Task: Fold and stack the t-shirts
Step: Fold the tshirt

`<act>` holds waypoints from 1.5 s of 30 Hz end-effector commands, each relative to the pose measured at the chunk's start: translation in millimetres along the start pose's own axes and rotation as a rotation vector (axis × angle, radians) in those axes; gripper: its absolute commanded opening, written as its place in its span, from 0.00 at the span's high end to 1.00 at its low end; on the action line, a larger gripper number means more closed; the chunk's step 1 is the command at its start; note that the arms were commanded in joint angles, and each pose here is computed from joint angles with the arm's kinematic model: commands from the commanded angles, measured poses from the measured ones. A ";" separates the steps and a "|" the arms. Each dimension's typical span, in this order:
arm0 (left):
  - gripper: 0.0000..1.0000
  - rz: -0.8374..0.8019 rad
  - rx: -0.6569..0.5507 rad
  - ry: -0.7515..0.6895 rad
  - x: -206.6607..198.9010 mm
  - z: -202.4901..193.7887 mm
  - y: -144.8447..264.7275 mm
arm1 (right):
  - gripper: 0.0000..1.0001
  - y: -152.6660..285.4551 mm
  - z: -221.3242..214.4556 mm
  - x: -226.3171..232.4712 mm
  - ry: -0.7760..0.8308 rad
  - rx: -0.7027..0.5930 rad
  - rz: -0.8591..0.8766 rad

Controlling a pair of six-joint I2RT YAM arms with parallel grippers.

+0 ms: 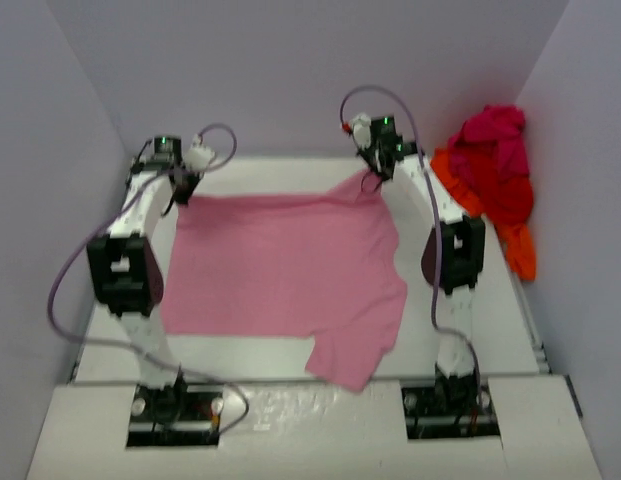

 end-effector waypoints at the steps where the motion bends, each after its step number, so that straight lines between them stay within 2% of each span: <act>1: 1.00 0.244 -0.055 0.033 88.7 11.7 -15.4 | 1.00 -29.9 34.4 -40.9 -0.004 -0.073 -0.219; 5: 1.00 0.264 -0.047 0.036 103.1 12.2 -50.8 | 1.00 -44.6 39.0 -26.4 0.016 -0.080 -0.207; 11: 1.00 0.322 -0.056 0.059 125.5 21.5 -64.0 | 1.00 -39.6 52.1 -16.4 -0.007 -0.123 -0.191; 15: 1.00 0.302 -0.110 0.064 122.1 29.3 -52.2 | 1.00 -26.5 50.1 -14.4 -0.004 -0.125 -0.165; 23: 1.00 0.283 -0.139 0.043 105.8 25.5 -24.7 | 1.00 33.2 52.8 2.6 0.063 -0.143 -0.124; 32: 1.00 0.227 -0.185 0.029 74.7 12.0 12.3 | 1.00 73.6 19.8 37.4 0.155 -0.077 -0.043; 40: 1.00 0.108 -0.134 -0.040 34.9 -17.9 18.8 | 1.00 86.7 -32.4 91.5 0.288 0.078 0.090; 45: 1.00 0.017 -0.053 -0.093 9.6 -49.3 13.7 | 1.00 89.5 -67.0 111.1 0.344 0.175 0.161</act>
Point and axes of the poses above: each gripper's point midway between its finger pads, its own y axis back along the fingers, its own x axis along the line the jaws close on, z = x × y, the point moved 2 cm from there along y, back along the fingers, and after that the axes turned 7 degrees about -y, right-handed, at the moved point
